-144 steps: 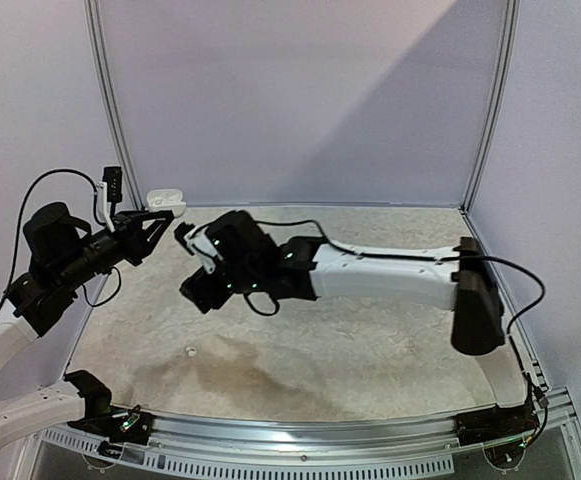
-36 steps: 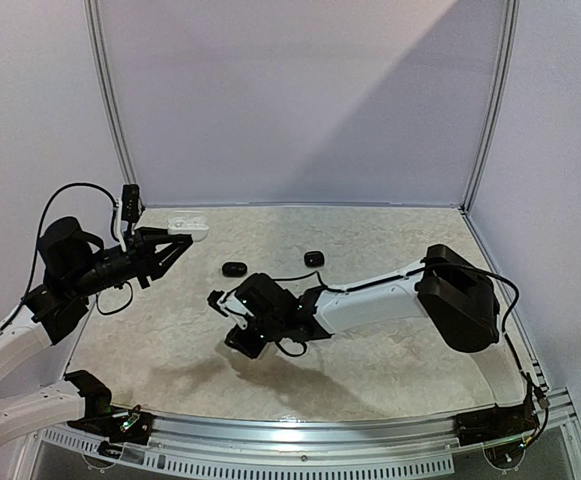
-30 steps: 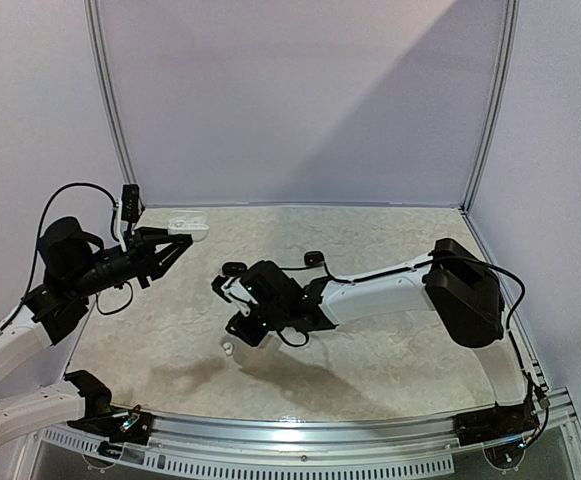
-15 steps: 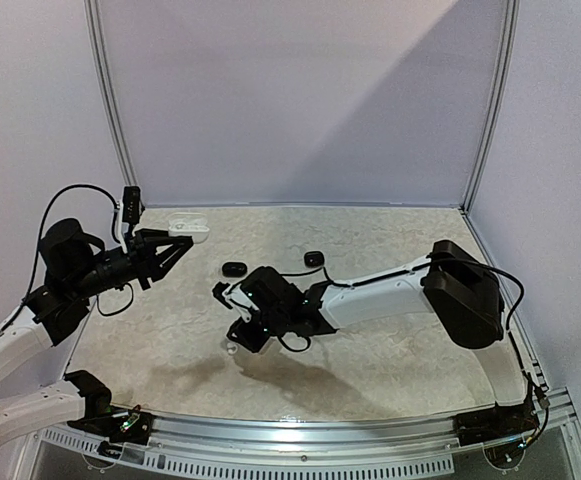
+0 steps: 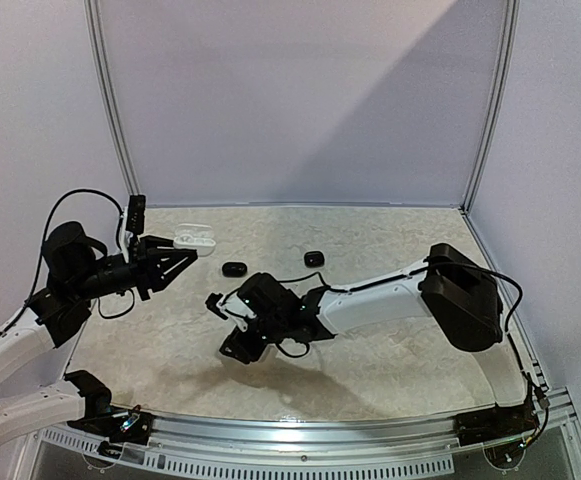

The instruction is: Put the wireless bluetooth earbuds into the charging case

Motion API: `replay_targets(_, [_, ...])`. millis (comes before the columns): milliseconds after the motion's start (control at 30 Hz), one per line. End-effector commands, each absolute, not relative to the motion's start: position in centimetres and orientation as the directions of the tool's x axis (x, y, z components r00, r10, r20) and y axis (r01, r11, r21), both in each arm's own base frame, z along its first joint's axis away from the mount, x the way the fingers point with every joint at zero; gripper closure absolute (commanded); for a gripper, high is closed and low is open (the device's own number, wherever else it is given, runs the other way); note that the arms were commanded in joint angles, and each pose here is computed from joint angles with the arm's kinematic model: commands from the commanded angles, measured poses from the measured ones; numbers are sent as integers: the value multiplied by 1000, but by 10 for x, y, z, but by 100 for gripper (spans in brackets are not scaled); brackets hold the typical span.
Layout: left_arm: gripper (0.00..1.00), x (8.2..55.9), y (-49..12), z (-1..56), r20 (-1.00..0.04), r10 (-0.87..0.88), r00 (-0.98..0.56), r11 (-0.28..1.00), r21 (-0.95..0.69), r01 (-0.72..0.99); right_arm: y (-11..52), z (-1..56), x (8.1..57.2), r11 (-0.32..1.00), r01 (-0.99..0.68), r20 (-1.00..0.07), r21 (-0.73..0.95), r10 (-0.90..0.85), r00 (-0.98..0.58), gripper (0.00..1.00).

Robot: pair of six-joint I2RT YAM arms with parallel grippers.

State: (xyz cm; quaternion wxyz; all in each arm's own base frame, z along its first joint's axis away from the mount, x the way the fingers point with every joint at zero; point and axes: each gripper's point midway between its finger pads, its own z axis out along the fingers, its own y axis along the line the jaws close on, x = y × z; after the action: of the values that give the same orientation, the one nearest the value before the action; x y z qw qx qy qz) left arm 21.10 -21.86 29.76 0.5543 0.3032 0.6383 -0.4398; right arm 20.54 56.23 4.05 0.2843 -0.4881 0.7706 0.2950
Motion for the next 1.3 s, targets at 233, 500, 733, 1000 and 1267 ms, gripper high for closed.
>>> replay_targets(233, [100,201,-224,301,-983,-90,-159,371,-181,911,554,-11,213,342,-940,-644,7,-718,-265,47])
replay_targets(500, [100,202,-223,300,-984,-88,-155,377,-177,909,548,-10,205,310,-950,-619,-29,-752,-226,68])
replay_targets(733, [100,200,-225,295,-987,-66,-148,367,-162,916,527,22,222,462,-885,-665,-51,-677,-315,73])
replay_targets(1000, [100,201,-227,294,-989,-54,-141,360,-151,921,463,48,241,734,-678,-684,-47,-518,-513,75])
replay_targets(1267, [100,193,-234,290,-995,-31,-97,309,-102,946,370,23,226,931,-366,-601,-1,-293,-744,75])
